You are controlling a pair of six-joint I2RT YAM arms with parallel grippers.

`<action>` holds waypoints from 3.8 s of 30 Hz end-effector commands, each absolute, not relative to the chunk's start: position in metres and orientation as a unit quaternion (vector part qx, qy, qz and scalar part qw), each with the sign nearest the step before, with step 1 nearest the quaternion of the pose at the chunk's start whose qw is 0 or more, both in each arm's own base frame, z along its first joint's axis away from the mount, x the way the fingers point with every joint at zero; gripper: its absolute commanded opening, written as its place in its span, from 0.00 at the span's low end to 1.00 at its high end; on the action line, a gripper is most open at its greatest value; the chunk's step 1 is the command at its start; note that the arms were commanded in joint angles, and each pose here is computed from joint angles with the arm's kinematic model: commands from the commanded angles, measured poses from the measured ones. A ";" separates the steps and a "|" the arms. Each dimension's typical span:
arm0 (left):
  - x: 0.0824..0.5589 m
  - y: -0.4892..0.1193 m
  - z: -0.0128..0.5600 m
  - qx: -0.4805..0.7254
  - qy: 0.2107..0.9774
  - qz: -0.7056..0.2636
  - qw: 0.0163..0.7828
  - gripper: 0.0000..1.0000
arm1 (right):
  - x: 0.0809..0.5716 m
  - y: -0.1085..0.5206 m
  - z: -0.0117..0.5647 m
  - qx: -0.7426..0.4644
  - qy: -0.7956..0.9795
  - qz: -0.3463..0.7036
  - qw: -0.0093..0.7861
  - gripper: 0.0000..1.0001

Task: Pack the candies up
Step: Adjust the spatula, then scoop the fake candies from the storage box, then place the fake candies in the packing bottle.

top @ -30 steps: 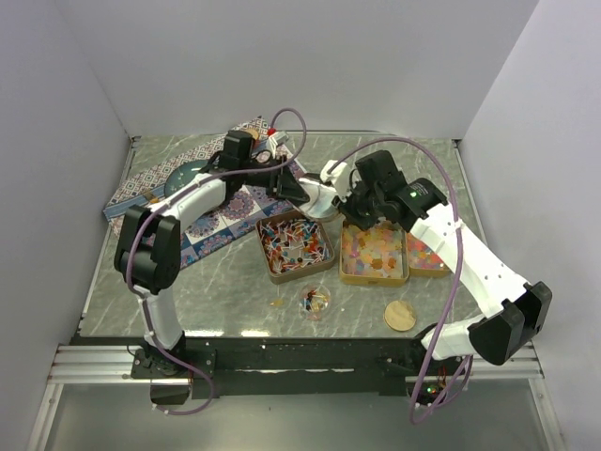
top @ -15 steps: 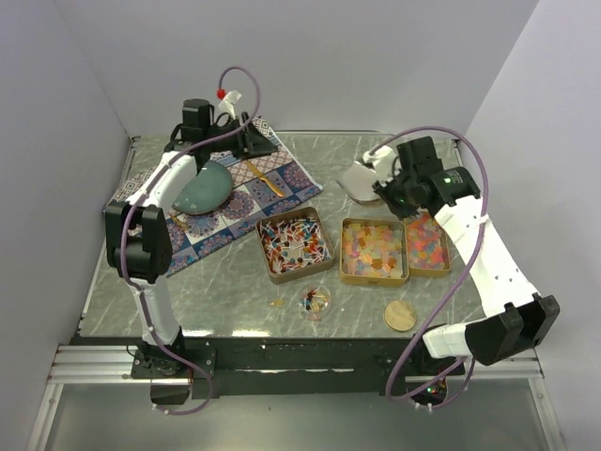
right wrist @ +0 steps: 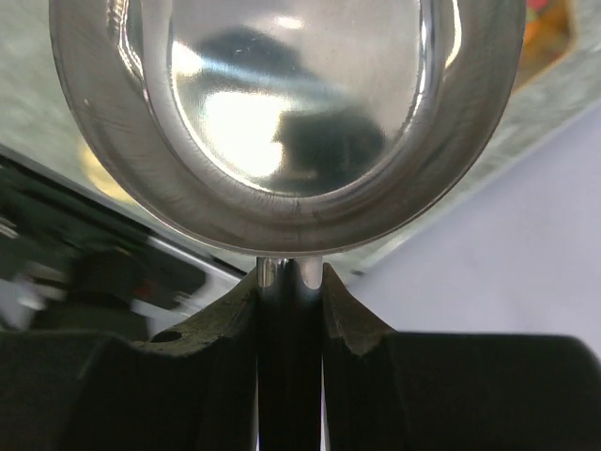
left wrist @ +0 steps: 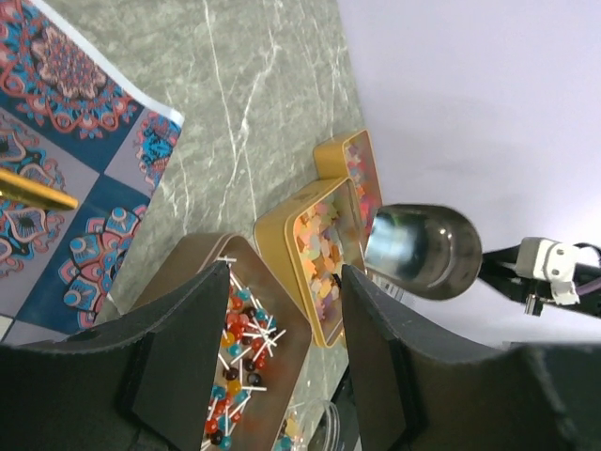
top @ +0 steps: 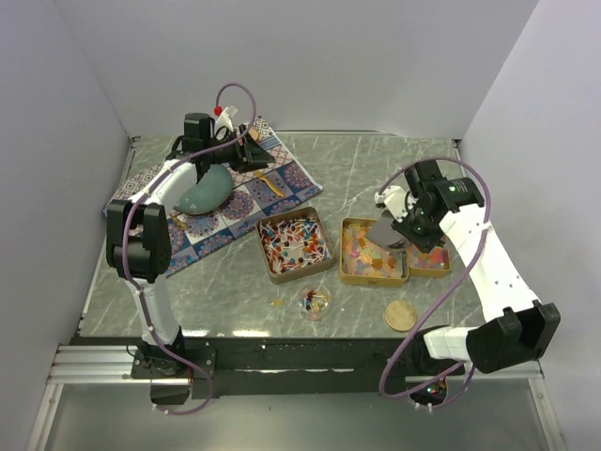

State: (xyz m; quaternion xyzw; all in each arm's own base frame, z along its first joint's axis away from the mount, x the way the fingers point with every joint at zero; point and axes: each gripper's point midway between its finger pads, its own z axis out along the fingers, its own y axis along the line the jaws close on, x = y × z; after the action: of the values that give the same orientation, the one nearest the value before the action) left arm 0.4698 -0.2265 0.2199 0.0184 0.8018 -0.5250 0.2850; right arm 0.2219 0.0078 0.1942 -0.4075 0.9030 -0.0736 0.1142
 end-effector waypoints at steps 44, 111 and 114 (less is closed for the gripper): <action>0.440 -0.193 0.172 -0.006 0.826 -0.498 0.263 0.57 | 0.313 0.006 0.117 -0.752 0.619 -0.181 -0.138 0.00; 0.450 -0.188 0.208 0.019 0.819 -0.488 0.301 0.57 | 0.218 0.080 0.134 -0.795 0.569 -0.131 0.166 0.00; 0.451 -0.186 0.213 0.020 0.816 -0.490 0.307 0.57 | 0.226 0.077 0.144 -0.802 0.551 -0.171 0.156 0.00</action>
State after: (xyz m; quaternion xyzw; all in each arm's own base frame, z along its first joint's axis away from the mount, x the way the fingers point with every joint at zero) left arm 0.4499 -0.1860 0.1700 -0.0057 0.8430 -0.4707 0.2603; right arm 0.2097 0.0944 0.1168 -0.7723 0.5996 -0.0833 0.1925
